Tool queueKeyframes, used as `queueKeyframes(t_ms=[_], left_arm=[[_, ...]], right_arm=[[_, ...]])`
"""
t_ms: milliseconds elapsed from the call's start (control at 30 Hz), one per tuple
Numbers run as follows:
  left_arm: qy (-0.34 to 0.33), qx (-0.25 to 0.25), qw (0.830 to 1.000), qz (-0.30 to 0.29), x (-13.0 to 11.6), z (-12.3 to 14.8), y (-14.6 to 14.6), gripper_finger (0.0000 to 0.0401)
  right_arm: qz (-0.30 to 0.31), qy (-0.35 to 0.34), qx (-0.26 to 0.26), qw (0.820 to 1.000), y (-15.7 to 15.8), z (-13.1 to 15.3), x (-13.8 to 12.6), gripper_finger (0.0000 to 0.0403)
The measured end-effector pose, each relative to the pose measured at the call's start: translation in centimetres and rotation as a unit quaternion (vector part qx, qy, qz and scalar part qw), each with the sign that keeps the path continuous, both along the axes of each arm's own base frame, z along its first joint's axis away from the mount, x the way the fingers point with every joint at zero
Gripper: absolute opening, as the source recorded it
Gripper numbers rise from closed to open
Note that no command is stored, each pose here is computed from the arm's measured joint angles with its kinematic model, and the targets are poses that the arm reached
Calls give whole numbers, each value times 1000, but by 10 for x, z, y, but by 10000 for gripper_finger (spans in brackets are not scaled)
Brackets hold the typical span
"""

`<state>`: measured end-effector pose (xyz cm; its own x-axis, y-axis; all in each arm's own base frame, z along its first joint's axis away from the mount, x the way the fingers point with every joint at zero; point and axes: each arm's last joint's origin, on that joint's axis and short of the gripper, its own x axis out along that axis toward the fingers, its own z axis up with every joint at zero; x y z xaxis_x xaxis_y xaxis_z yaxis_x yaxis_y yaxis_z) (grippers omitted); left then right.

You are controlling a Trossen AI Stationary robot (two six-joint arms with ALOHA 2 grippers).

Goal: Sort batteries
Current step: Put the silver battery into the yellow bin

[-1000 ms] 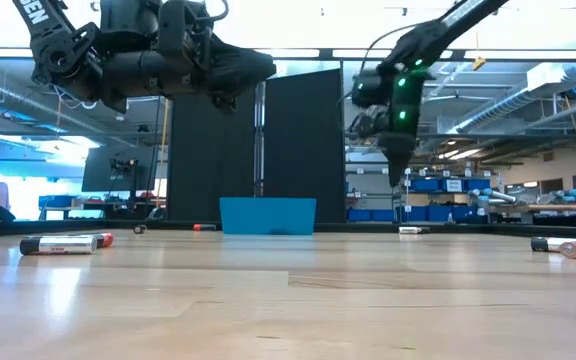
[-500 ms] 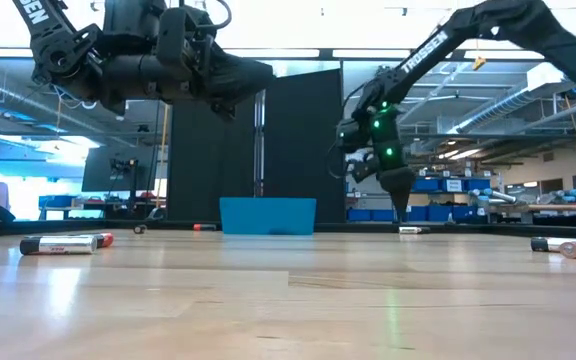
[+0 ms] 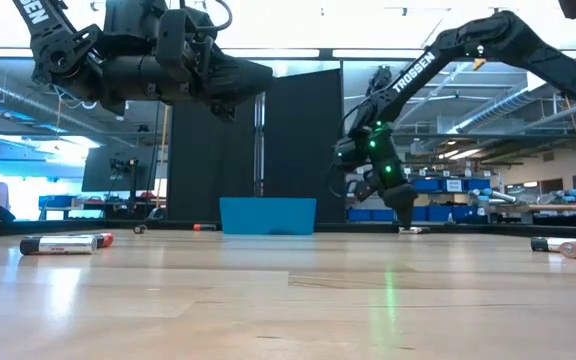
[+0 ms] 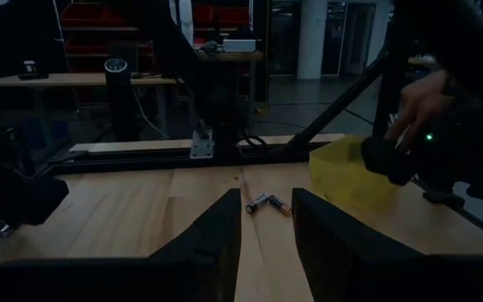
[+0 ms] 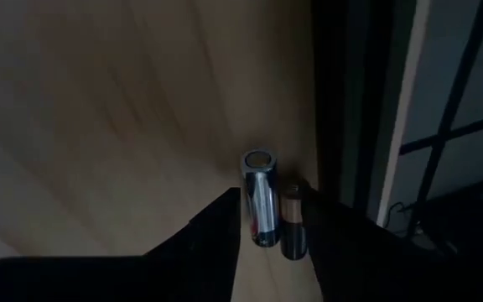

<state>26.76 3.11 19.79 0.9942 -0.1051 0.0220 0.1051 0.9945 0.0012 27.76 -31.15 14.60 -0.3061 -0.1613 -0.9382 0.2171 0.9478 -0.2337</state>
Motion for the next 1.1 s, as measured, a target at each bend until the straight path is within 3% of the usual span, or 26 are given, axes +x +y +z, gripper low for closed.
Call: queueKeyframes(t_ms=[500,1100], left_arm=[[0,0,1000,0,0,0,0,115],[0,0,1000,0,0,0,0,115]], right_arm=[[9,-28,32,999,2,-1,2,102],[-3,-28,26,999,2,-1,2,134]])
